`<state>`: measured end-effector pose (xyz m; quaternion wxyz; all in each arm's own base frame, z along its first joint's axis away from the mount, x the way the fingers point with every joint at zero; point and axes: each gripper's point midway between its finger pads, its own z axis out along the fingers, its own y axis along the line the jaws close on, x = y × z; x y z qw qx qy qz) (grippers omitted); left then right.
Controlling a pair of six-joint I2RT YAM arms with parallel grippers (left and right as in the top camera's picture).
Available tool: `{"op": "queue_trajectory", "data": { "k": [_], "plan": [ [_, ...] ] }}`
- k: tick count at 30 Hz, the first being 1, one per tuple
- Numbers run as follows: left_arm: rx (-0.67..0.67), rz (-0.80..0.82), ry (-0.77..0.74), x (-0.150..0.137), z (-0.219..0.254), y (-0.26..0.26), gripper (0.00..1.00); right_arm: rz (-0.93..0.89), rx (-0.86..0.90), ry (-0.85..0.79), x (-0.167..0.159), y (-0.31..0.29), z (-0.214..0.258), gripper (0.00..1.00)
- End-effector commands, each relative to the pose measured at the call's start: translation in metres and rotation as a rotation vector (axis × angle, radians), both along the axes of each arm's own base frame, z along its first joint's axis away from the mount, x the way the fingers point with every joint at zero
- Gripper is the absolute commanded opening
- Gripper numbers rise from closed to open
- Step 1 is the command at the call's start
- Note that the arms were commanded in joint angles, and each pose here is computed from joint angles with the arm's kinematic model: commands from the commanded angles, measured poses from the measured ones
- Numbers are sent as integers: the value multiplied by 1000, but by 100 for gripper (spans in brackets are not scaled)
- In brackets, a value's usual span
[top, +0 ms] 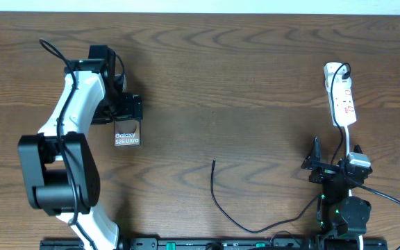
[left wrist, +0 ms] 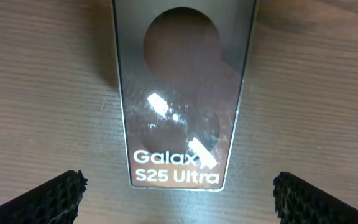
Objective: Plug charger to phone and switch on socket
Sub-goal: 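Move the left gripper forward over the Galaxy phone, then lower the left gripper and close it on the phone's sides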
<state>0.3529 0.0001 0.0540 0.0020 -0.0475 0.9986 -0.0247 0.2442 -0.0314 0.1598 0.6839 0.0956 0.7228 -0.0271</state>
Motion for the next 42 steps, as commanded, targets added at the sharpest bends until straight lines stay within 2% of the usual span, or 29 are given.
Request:
{"op": "queue_trajectory", "data": {
  "k": [1, 9, 16, 42],
  "plan": [
    [11, 18, 30, 4, -12, 3, 98, -1, -12, 2, 0, -1, 0, 99],
    [7, 17, 58, 7, -34, 2, 98, -1, -12, 2, 0, -1, 0, 99],
    [7, 3, 19, 16, -36, 3, 98, -1, -12, 2, 0, -1, 0, 99],
    [-11, -20, 30, 10, -45, -8, 98, -1, -12, 2, 0, -1, 0, 99]
  ]
}}
